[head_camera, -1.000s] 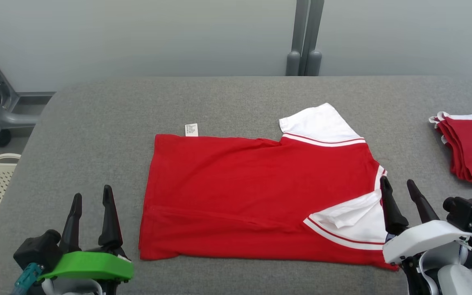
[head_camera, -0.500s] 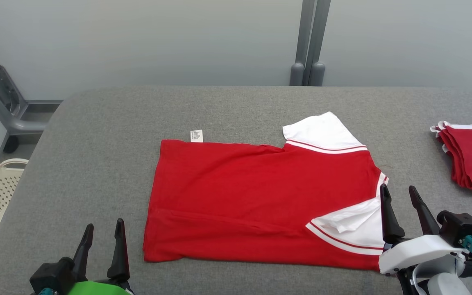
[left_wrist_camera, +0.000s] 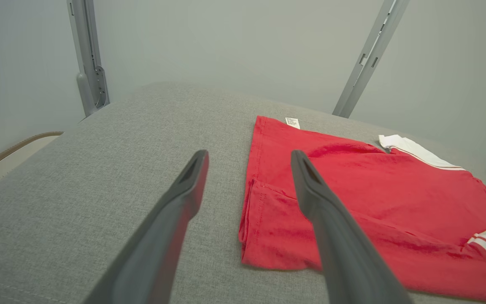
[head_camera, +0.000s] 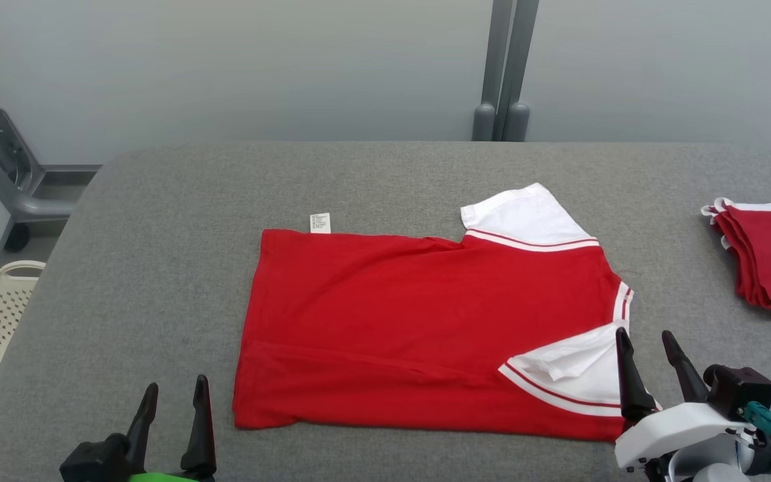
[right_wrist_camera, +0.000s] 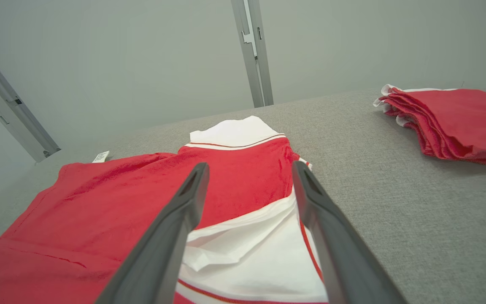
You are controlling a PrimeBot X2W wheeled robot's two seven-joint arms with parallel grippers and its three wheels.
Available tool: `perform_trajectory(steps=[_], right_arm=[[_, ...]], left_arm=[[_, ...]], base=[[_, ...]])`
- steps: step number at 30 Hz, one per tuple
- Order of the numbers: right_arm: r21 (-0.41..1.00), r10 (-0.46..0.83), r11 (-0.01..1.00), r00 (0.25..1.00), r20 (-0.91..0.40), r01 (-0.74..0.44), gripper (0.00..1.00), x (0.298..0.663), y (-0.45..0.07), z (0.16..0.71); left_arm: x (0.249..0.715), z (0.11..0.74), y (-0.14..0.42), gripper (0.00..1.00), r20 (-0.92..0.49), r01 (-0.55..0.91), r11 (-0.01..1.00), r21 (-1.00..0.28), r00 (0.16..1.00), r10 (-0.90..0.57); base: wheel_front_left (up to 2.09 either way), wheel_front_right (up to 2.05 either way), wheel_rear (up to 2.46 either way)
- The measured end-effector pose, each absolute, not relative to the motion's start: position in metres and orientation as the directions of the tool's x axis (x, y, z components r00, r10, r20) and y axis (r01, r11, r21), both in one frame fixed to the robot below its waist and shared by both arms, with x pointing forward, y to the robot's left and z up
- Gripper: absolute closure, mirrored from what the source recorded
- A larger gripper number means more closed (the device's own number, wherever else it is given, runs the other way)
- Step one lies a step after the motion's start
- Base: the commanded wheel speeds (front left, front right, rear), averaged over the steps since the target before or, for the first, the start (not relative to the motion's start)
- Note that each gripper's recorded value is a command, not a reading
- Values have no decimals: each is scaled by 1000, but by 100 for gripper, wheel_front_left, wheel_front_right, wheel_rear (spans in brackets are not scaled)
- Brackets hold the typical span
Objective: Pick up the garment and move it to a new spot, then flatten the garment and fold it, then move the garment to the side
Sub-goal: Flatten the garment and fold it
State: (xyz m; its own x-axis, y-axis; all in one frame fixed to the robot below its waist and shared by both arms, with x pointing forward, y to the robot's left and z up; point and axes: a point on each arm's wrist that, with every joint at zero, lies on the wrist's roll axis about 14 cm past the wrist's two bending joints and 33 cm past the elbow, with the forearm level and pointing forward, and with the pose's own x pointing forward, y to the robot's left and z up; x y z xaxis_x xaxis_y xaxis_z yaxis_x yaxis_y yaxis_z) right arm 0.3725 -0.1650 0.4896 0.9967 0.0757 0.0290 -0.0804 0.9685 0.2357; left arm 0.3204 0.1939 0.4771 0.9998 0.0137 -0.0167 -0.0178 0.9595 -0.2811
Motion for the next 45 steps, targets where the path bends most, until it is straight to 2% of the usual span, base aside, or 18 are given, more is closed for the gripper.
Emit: perform_trajectory(steps=[22, 27, 29, 35, 39, 42, 45], right_arm=[[313, 51, 948, 998, 36, -60, 0, 375, -168, 491], [288, 77, 954, 996, 35, -84, 0, 386, -161, 496], [254, 115, 960, 993, 21, -117, 0, 402, -152, 505], [90, 230, 971, 970, -77, -223, 0, 449, -130, 525], [2, 271, 961, 940, -209, -277, 0, 481, -125, 524], [-47, 260, 955, 900, -349, -294, 0, 501, -129, 513], [-29, 273, 949, 866, -419, -313, 0, 521, -124, 513]], left_arm=[[320, 471, 187, 0, -63, -15, 958, -288, 998, -3], [334, 475, 180, 0, -77, 19, 962, -273, 996, -42], [352, 477, 176, 0, -105, 64, 969, -238, 990, -91], [412, 491, 164, 0, -184, 145, 972, -183, 967, -179], [452, 492, 162, 0, -254, 162, 976, -148, 947, -196], [476, 481, 162, 0, -341, 181, 979, -94, 918, -202], [497, 468, 161, 0, -421, 198, 979, -56, 884, -203]], base=[[0, 0, 0], [0, 0, 0], [0, 0, 0], [0, 0, 0], [0, 0, 0], [0, 0, 0], [0, 0, 0]])
